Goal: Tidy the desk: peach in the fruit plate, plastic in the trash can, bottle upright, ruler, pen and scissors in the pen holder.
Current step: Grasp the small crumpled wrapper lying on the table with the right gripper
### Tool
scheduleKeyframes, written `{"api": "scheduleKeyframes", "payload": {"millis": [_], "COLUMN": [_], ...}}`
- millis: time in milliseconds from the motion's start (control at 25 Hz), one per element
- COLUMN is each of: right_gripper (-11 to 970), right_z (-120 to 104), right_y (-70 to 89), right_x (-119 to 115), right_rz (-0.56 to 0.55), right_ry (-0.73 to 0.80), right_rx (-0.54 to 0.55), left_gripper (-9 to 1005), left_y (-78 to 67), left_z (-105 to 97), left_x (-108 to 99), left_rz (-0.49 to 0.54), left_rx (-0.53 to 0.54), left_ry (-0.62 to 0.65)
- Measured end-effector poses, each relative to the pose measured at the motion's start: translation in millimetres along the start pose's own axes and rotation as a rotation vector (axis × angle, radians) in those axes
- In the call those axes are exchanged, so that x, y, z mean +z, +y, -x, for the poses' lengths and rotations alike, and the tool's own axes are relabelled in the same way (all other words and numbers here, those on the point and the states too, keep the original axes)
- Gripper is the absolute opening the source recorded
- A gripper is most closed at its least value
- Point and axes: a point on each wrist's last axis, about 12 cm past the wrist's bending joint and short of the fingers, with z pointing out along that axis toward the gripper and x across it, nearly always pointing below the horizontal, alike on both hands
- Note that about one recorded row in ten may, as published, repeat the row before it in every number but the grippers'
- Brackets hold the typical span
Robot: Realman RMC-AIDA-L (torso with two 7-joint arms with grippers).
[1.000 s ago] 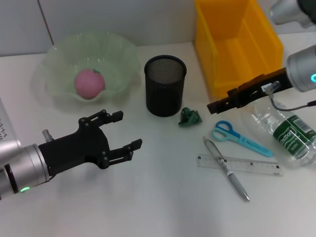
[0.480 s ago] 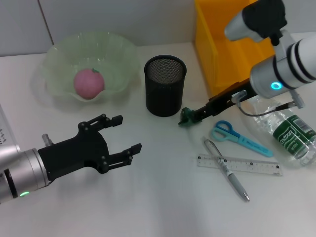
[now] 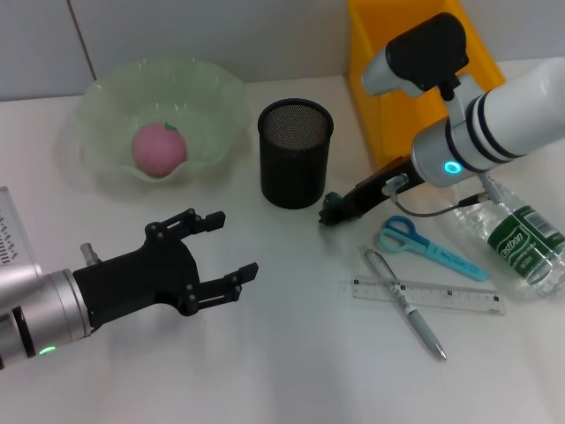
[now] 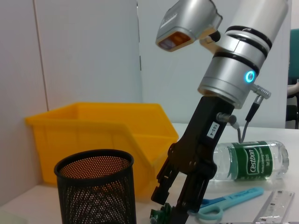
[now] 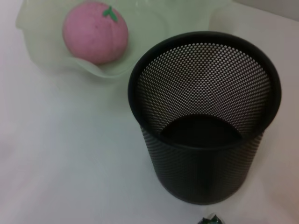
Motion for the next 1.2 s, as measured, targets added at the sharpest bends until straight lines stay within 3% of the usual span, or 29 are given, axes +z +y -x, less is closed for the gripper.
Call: {"api": "scheduleKeyframes", "payload": {"millis": [600,1000,1200], "right_gripper": [813,689,562], "right_z": [2.8,1.6,2.0], "right_y": [3.2,3.5,3.6], "right_x": [13.3,16.0,15.7], "right_rz": [-0.008,-0.006,-0.006], "right_ry": [0.018,0.03,0.028], "right_rx": [-0.005,-0.003,-0.005], "left_gripper": [815,815,816], "left_y": [-0.5,-0.4,-0.9], "left_z": [0.6,1.2,0.4], "left_x": [1.6,2.6,1.8], "left_rz": [-0.006,-0.01,-0.008], "left_rx": [0.004,0.006,0.004], "left_ry": [-0.001,0.0,0.001]}}
